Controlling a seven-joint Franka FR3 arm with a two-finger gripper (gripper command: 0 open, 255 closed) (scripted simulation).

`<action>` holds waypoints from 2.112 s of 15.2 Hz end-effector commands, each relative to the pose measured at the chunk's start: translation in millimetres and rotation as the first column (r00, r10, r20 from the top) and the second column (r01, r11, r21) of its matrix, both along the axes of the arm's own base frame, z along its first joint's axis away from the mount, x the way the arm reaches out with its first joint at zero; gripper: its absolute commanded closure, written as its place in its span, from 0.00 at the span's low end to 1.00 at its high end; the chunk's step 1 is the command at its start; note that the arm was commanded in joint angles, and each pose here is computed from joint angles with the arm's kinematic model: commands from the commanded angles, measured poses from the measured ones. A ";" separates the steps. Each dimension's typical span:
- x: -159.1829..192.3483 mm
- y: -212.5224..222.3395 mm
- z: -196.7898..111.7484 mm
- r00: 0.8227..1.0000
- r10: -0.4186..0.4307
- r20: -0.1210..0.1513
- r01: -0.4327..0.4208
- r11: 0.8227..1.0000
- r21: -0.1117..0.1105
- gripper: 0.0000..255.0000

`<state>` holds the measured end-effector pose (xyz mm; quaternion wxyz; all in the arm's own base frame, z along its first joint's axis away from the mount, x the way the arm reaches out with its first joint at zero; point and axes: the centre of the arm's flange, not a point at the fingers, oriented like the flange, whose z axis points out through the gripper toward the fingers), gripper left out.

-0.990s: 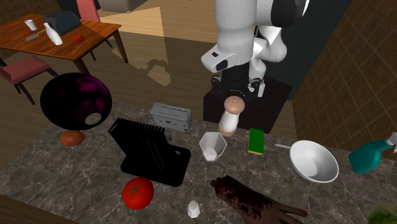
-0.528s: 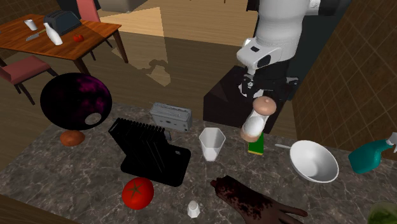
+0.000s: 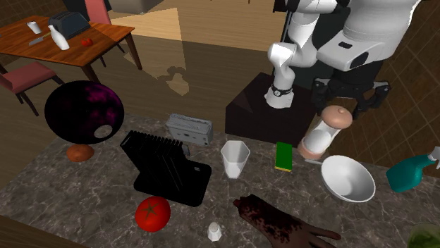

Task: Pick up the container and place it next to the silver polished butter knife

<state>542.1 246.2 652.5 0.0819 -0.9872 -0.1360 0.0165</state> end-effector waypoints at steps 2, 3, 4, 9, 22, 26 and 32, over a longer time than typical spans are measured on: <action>-1.2 9.1 -10.0 1.000 -0.002 0.000 0.002 1.000 0.000 1.00; -1.2 9.1 -15.3 1.000 -0.002 0.000 0.002 1.000 0.000 1.00; -1.2 9.1 -20.6 1.000 -0.002 0.000 0.002 1.000 0.000 1.00; -1.2 9.1 -47.0 1.000 -0.002 0.000 0.002 1.000 0.000 1.00; -1.2 9.1 -115.6 1.000 -0.002 0.000 0.002 1.000 0.000 1.00; -1.2 9.1 -136.7 1.000 -0.002 0.000 0.002 1.000 0.000 1.00; -1.2 9.1 -168.4 1.000 -0.002 0.000 0.002 1.000 0.000 1.00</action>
